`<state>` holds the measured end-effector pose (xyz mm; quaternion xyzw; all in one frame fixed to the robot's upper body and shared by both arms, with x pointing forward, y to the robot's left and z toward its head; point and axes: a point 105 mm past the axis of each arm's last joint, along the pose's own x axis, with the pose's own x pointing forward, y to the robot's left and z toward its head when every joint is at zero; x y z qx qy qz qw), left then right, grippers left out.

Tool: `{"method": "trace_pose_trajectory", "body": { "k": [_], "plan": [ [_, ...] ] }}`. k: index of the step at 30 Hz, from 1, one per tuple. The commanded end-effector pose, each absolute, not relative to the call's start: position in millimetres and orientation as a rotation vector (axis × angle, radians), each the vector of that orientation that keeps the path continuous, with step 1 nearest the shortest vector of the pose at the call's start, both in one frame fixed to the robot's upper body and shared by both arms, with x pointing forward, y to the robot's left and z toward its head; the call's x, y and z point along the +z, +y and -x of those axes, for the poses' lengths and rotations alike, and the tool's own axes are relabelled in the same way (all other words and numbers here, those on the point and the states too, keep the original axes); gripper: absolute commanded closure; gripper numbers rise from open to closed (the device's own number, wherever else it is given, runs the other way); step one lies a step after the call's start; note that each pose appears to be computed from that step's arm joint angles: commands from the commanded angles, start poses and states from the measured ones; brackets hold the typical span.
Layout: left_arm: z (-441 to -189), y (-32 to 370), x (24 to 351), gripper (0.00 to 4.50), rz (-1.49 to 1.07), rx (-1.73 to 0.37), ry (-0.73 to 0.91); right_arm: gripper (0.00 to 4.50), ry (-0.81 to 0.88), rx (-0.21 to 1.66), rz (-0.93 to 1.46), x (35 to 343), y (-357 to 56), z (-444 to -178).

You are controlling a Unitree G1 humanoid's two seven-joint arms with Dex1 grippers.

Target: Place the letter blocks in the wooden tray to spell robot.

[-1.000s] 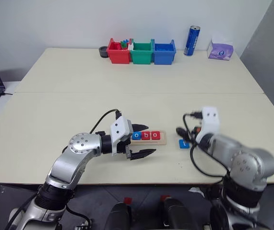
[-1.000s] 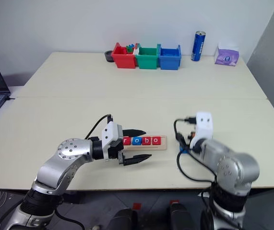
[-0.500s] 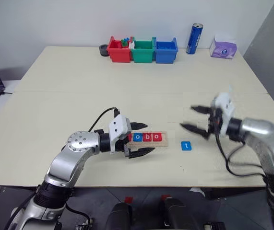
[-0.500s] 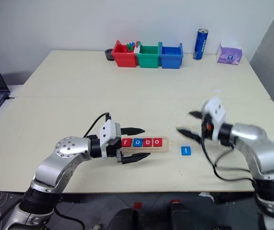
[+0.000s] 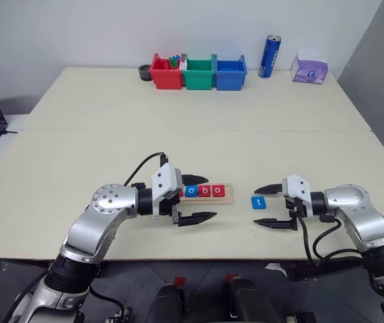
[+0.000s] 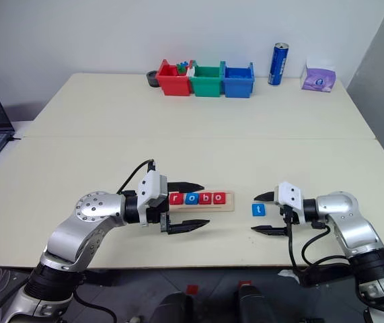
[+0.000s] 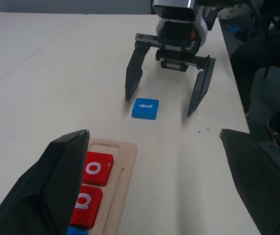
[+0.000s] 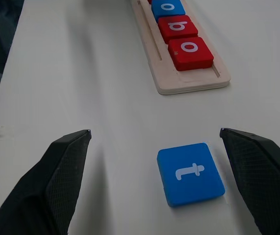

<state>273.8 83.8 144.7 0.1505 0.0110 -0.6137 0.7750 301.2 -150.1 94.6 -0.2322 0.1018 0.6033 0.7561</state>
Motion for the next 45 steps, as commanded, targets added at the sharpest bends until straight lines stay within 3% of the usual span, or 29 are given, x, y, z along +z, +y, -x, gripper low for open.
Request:
{"method": "trace_pose_trajectory", "body": {
  "k": [1, 7, 8, 11, 17, 22, 27, 32, 45],
  "plan": [
    [-272.0, 82.5, 152.3, 0.0, -0.345, -1.333, -0.022, 0.02, 0.198, 1.308, 0.523, 98.7, -148.3, -307.9],
    [-272.0, 81.7, 152.2, 0.0, -0.34, -1.329, -0.022, 0.02, 0.244, 1.276, 0.453, 94.7, -153.6, -315.9],
    [-272.1, 81.8, 152.1, 0.0, -0.338, -1.327, -0.022, 0.19, 0.25, 1.271, 0.448, 94.1, -155.0, -316.8],
    [-271.5, 81.3, 151.6, 0.0, -0.337, -1.327, -0.021, 0.85, 0.268, 1.251, 0.448, 90.3, -161.5, -319.3],
    [-272.5, 83.5, 151.3, 0.0, -0.337, -1.323, -0.018, 2.98, 0.282, 1.227, 0.458, 88.8, -170.4, -322.5],
    [-274.2, 89.9, 152.5, 0.0, -0.337, -1.301, -0.018, 3.03, 0.249, 1.243, 0.462, 103.5, -162.3, -325.1],
    [-279.5, 126.6, 152.2, 0.0, -0.359, -1.228, 0.027, 3.03, 0.138, 1.294, 0.419, 128.3, -115.3, -329.8],
    [-279.7, 159.2, 149.5, 0.0, -0.407, -1.179, 0.083, 3.03, 0.119, 1.336, 0.43, 128.9, -87.8, -331.5],
    [-279.8, 158.3, 155.3, 0.0, -0.408, -1.148, 0.06, 3.03, 0.168, 1.337, 0.51, 115.1, -95.7, -345.4]
  ]
}}
